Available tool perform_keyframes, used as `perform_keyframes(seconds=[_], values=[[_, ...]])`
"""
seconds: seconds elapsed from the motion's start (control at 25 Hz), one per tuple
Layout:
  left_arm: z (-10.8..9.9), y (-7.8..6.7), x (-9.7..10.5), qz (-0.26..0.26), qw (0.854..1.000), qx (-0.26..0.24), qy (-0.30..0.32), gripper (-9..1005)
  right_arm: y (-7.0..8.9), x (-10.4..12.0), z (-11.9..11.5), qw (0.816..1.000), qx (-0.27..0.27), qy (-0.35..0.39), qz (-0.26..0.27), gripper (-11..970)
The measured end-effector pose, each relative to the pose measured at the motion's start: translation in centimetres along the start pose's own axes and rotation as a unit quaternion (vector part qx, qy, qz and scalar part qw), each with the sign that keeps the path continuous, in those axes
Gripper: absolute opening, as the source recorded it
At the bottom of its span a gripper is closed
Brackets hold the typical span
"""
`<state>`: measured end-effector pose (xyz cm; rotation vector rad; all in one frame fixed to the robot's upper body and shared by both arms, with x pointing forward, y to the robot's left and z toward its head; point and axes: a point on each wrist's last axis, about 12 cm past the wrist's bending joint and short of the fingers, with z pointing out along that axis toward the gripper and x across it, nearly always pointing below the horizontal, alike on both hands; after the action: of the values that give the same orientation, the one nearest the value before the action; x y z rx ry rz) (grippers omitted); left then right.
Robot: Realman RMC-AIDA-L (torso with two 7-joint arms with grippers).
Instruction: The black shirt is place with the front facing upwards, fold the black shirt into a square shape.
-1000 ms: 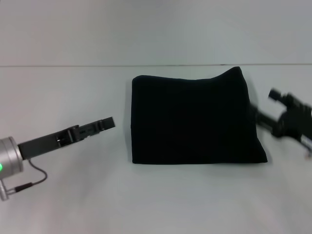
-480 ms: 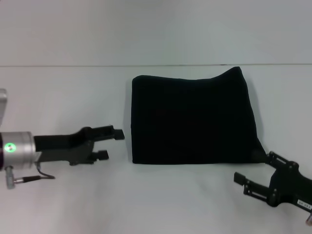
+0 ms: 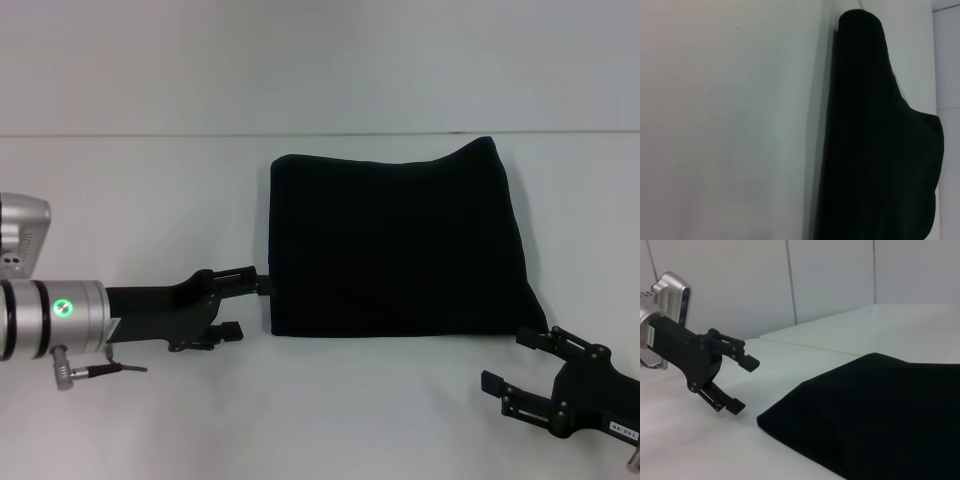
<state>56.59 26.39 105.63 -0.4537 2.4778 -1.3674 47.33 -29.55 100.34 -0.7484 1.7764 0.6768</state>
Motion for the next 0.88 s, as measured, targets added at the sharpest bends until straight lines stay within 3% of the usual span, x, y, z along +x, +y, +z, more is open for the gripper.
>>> perform_keyframes(seconds=[0.48,0.88], values=[[2.5,-0.3,0.6,-0.018,1.000,-0.004,-0.006,918,0.1,0.0,0.0,1.000,-0.001,-0.002,0.001,857],[4.6,-1.5,0.7,-0.007,1.000,-0.008,-0.010,912,0.1,0.0,0.0,1.000,-0.003,-0.003,0.000,856]])
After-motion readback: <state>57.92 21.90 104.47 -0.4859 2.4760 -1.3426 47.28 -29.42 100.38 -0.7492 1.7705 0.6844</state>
